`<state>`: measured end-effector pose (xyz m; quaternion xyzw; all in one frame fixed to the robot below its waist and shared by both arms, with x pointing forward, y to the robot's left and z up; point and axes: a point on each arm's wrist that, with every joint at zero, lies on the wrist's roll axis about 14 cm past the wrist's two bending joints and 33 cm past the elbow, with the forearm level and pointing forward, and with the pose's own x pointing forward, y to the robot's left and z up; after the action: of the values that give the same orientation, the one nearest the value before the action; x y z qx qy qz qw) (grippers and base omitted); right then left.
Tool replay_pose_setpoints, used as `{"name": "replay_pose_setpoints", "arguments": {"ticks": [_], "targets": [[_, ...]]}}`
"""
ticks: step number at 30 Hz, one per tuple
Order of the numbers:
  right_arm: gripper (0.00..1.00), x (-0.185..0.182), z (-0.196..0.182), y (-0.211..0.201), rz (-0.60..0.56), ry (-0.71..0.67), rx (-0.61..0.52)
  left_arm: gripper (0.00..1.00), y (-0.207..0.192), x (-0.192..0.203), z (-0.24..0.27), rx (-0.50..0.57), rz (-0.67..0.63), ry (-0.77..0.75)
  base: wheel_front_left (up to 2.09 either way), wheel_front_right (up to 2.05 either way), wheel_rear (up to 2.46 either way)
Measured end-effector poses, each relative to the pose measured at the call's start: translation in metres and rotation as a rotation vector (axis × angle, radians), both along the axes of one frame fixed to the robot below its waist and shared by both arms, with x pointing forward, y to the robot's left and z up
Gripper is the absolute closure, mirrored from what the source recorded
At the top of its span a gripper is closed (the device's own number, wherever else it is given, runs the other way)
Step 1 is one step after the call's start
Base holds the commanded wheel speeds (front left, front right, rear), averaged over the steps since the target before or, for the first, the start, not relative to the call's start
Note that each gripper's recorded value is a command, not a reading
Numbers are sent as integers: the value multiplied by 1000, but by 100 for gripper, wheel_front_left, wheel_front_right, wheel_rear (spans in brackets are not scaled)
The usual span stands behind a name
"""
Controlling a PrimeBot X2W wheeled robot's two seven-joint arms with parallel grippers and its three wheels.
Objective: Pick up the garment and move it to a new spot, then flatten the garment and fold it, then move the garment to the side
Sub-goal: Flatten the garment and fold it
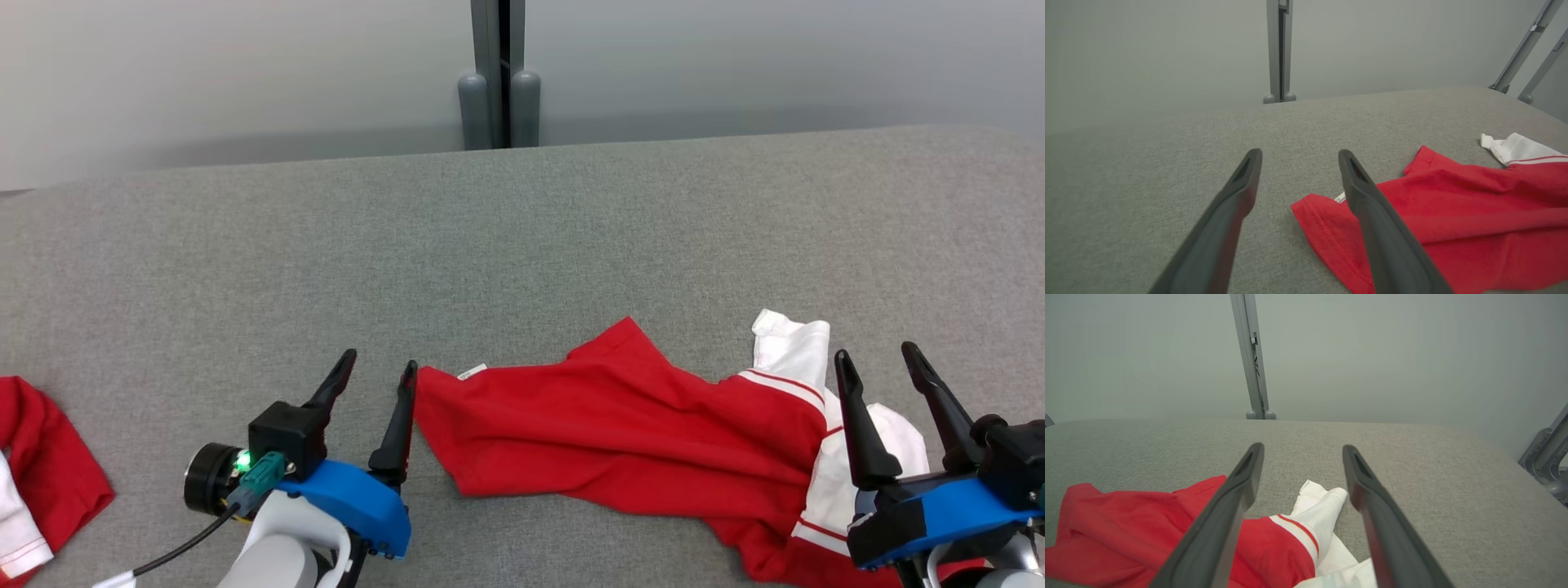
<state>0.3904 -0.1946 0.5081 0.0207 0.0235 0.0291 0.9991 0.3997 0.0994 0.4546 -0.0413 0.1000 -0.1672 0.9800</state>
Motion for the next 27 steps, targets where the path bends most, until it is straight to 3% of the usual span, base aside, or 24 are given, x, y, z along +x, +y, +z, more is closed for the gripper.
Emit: {"name": "replay_pose_setpoints", "arguments": {"ticks": [8,16,17,18,19,21,27], "targets": [[0,6,-22,-2,-8,63,14,0,-14,20,-53,25,-48,214,0,0,0],[0,7,-33,-15,-42,93,9,0,-28,5,-100,57,-140,431,0,0,0],[0,7,-34,-15,-44,95,9,9,-28,4,-102,64,-142,443,0,0,0],[0,7,-34,-14,-44,97,10,31,-27,4,-104,70,-142,455,0,0,0],[0,7,-36,-14,-45,103,11,60,-27,4,-106,73,-141,462,0,0,0],[0,8,-39,-14,-44,113,12,100,-26,5,-107,75,-142,466,0,0,0],[0,19,-52,-18,-24,163,-7,100,-26,6,-107,64,-132,450,0,0,0]]}}
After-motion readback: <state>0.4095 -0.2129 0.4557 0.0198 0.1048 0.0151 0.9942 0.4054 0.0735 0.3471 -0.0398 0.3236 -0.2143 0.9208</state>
